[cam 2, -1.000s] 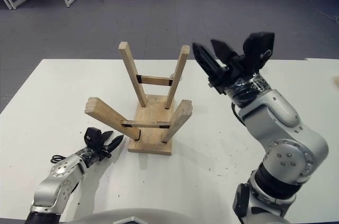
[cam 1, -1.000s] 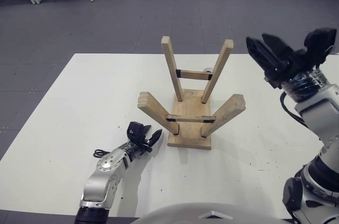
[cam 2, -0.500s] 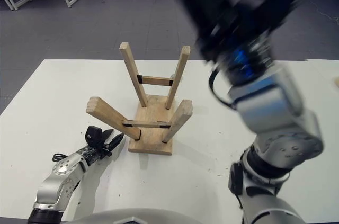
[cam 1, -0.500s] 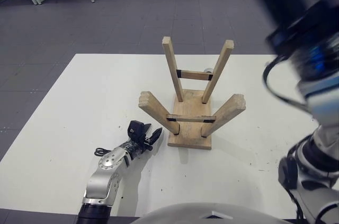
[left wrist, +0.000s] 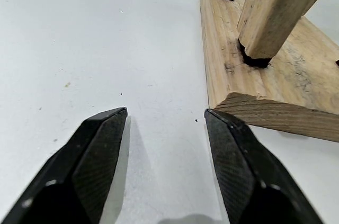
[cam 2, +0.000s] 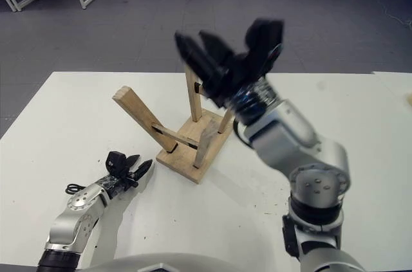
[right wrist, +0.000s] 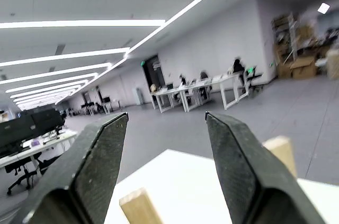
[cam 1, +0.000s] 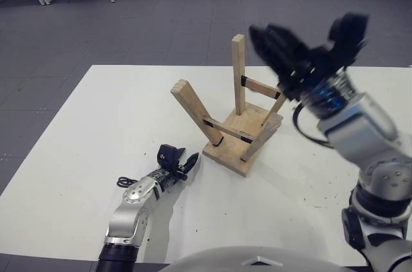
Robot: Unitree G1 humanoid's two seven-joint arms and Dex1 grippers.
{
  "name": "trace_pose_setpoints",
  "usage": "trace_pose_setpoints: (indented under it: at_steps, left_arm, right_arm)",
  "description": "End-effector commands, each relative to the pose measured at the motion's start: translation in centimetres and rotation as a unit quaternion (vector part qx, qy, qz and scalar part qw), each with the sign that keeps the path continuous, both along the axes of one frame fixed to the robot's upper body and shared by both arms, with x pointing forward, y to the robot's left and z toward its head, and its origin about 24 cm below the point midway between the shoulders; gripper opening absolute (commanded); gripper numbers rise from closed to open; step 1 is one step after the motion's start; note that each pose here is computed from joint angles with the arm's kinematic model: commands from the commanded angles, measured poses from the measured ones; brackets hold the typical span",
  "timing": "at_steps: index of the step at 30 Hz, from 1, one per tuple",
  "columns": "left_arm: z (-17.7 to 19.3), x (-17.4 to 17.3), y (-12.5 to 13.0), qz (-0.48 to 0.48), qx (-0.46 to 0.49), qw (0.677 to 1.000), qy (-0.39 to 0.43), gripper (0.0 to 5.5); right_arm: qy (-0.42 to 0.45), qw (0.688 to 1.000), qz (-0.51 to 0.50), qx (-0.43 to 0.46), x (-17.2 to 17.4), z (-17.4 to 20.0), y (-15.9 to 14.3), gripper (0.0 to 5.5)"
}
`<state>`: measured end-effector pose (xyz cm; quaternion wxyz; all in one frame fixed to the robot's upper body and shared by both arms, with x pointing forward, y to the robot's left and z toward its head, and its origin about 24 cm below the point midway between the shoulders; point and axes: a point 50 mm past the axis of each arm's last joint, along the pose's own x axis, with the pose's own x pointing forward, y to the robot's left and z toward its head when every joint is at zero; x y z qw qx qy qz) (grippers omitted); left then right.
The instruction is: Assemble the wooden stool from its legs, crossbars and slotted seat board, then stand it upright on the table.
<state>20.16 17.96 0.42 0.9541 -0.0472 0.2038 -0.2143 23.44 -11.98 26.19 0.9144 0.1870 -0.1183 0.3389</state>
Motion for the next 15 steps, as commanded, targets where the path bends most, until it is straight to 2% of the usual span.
trace_pose_setpoints:
  at_steps: [1, 3, 5, 8, 11, 12, 15]
  left_arm:
    - [-2.2, -2.2, 0.5, 0.014, 0.012, 0.998, 0.066, 2.71]
    - [-2.2, -2.5, 0.5, 0.014, 0.01, 0.997, 0.069, 2.71]
    - [-2.0, -2.6, 0.7, 0.014, 0.01, 0.997, 0.069, 2.71]
    - [-1.7, -2.9, 1.3, 0.025, 0.011, 0.997, 0.07, 2.71]
    - [-1.5, -2.3, 1.8, 0.025, 0.017, 0.997, 0.068, 2.71]
    - [-1.2, -2.0, 2.0, 0.024, 0.02, 0.997, 0.064, 2.71]
    - [-0.6, -1.8, 3.1, 0.027, 0.033, 0.997, 0.057, 2.71]
  right_arm:
    - [0.062, 0.977, -0.059, -0.197, 1.3, -4.8, -4.1, 2.7]
    - [0.09, 0.936, -0.033, -0.34, 0.1, -8.8, -4.6, 2.7]
    - [0.098, 0.914, 0.004, -0.395, -1.1, -10.8, -4.0, 2.7]
    - [0.068, 0.915, 0.076, -0.391, -1.4, -11.2, -0.5, 2.7]
    - [0.006, 0.943, 0.122, -0.311, -0.6, -8.7, 5.1, 2.7]
    - [0.002, 0.946, 0.122, -0.3, -0.5, -8.3, 5.7, 2.7]
    - [0.036, 0.94, 0.096, -0.326, -0.4, -9.7, 3.8, 2.7]
